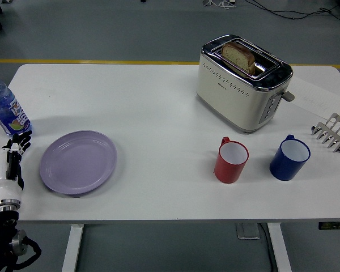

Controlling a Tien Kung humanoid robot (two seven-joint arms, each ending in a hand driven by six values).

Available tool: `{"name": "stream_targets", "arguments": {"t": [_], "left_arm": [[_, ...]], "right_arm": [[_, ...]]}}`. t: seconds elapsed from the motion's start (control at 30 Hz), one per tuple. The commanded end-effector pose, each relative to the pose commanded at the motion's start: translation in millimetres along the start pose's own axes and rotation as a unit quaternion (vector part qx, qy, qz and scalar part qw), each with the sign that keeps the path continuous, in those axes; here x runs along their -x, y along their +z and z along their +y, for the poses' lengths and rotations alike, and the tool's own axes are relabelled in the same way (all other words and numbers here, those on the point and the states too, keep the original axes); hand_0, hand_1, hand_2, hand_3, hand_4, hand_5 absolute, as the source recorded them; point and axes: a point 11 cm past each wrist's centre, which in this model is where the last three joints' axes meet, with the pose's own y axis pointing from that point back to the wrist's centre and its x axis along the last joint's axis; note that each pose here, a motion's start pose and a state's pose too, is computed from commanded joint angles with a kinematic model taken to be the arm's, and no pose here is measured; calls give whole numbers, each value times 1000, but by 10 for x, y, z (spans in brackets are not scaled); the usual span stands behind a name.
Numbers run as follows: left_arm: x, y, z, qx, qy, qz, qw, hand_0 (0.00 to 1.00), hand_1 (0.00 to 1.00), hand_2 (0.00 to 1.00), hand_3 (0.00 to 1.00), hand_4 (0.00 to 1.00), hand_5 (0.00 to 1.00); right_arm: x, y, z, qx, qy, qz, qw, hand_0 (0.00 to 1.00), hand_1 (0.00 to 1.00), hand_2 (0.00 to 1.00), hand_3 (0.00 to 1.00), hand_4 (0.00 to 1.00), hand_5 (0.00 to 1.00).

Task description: Push plate across desktop

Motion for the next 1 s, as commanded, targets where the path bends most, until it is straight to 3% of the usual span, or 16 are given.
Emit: {"name": "stream_targets", "arguments": {"t": [1.0], "left_arm": [[455,-25,-50,-12,-15,27,999,884,890,872,719,503,998]], "right_arm": [[71,26,2,3,-4,9,1000,528,488,597,550,249,197]]}}
